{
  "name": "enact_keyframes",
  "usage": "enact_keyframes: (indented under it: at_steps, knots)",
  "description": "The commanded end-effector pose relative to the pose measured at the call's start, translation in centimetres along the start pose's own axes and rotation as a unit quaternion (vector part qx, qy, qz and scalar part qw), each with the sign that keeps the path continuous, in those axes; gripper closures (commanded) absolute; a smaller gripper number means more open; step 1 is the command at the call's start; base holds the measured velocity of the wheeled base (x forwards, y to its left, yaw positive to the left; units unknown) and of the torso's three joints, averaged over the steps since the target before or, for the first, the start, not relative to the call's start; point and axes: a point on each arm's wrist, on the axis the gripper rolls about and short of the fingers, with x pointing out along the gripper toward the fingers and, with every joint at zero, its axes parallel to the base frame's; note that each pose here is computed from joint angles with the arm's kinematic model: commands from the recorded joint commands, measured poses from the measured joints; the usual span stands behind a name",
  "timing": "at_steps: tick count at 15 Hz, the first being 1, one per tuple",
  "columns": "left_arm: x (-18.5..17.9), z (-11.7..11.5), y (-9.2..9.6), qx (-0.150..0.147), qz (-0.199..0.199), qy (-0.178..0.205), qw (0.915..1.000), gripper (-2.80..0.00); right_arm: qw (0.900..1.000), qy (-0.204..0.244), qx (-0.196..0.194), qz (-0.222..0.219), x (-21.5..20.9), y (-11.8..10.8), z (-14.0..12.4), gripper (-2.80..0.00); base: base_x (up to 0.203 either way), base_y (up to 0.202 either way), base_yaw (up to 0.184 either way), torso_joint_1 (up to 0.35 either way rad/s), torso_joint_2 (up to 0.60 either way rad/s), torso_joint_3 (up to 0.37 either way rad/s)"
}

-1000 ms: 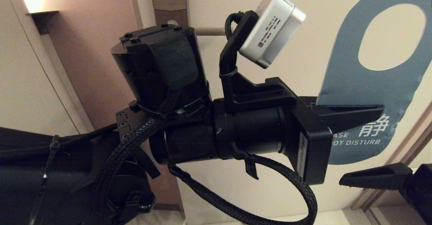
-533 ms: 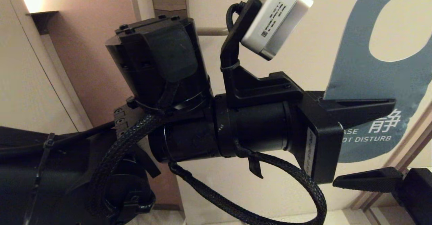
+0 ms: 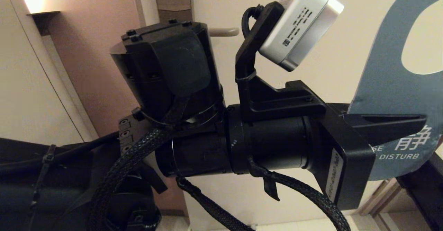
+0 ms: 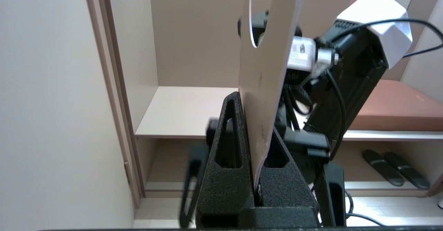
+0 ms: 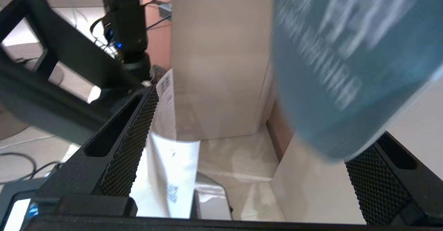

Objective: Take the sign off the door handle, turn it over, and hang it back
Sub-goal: Hand it to the other hand

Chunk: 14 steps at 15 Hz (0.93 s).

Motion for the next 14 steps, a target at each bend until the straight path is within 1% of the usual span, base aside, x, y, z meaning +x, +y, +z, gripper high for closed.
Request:
enact_keyframes:
  at_steps: [1, 5, 9, 11, 14]
  knots:
    - [0.0, -0.1, -0.2, 0.0, -0.004, -0.001, 1.0, 0.0, 1.0, -0.004, -0.005, 0.001, 0.2, -0.2, 0.5, -2.8, 0.0, 0.0, 0.0, 0.0, 0.0, 0.0]
    - [0.6, -0.4, -0.8, -0.005, -0.017, 0.003, 0.9998, 0.0, 1.0, -0.014, -0.015, 0.0, 0.1, -0.3, 1.2, -2.8, 0.0, 0.0, 0.0, 0.0, 0.0, 0.0]
    - [0.7, -1.0, -0.9, -0.007, -0.019, 0.01, 0.9997, 0.0, 1.0, -0.02, -0.022, 0.0, 0.0, -0.2, 1.7, -2.8, 0.0, 0.0, 0.0, 0.0, 0.0, 0.0]
    - [0.6, -1.4, -0.9, -0.009, -0.02, 0.017, 0.9996, 0.0, 1.0, -0.02, -0.023, 0.001, -0.1, -0.1, 1.5, -2.8, 0.0, 0.0, 0.0, 0.0, 0.0, 0.0]
    - [0.5, -1.2, -1.0, -0.007, -0.021, 0.015, 0.9996, 0.0, 1.0, -0.014, -0.017, 0.0, -0.3, 0.2, 0.9, -2.8, 0.0, 0.0, 0.0, 0.0, 0.0, 0.0]
